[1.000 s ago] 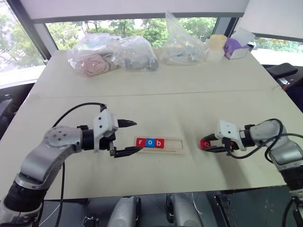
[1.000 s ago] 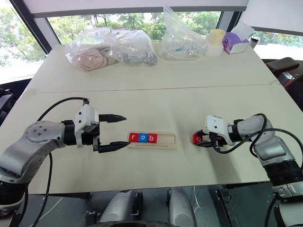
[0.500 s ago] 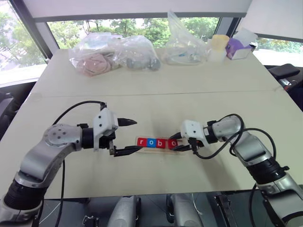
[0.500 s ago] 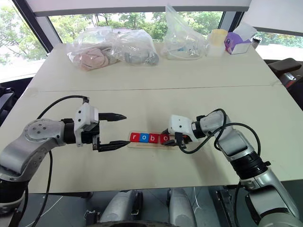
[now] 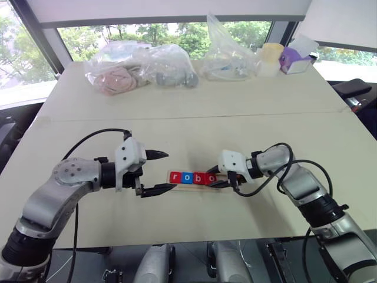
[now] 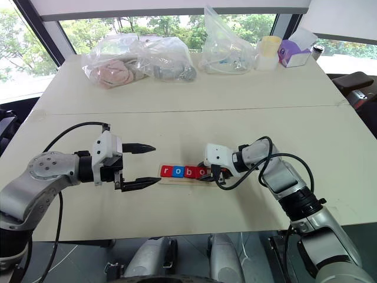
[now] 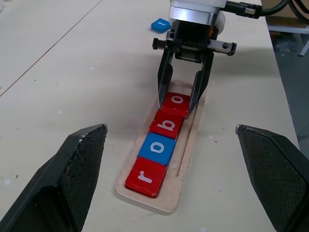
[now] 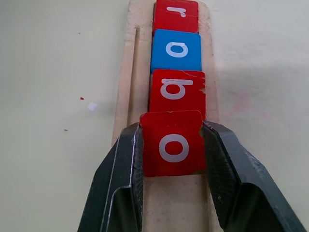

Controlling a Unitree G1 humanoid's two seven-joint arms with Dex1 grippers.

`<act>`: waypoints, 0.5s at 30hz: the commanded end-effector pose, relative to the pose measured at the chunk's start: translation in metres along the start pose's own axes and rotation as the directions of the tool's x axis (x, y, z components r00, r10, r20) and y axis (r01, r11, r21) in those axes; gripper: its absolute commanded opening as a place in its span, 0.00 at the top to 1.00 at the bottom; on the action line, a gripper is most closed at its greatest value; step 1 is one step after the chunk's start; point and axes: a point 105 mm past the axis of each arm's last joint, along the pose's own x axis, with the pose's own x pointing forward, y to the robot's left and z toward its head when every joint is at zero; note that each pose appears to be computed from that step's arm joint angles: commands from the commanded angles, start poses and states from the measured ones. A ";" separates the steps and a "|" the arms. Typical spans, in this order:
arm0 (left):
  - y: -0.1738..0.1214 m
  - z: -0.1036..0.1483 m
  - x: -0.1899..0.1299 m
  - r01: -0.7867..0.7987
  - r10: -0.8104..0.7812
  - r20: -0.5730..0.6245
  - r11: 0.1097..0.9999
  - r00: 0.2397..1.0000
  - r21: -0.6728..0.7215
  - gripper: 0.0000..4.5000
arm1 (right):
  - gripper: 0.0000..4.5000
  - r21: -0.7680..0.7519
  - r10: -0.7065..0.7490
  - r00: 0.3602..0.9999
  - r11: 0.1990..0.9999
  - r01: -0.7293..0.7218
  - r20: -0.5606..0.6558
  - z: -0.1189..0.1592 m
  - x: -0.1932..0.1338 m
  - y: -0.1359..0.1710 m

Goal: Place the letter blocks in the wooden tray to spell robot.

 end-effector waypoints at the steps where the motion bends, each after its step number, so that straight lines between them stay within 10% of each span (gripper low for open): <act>1: -0.002 0.010 -0.003 -0.005 0.004 0.016 0.999 1.000 0.039 0.00 | 0.74 -0.031 -0.017 1.000 0.999 0.017 0.012 0.007 -0.002 -0.006; 15: -0.002 0.010 -0.001 -0.001 0.000 0.019 0.999 1.000 0.042 0.00 | 0.74 0.007 -0.003 1.000 1.000 0.003 0.025 0.012 -0.004 -0.001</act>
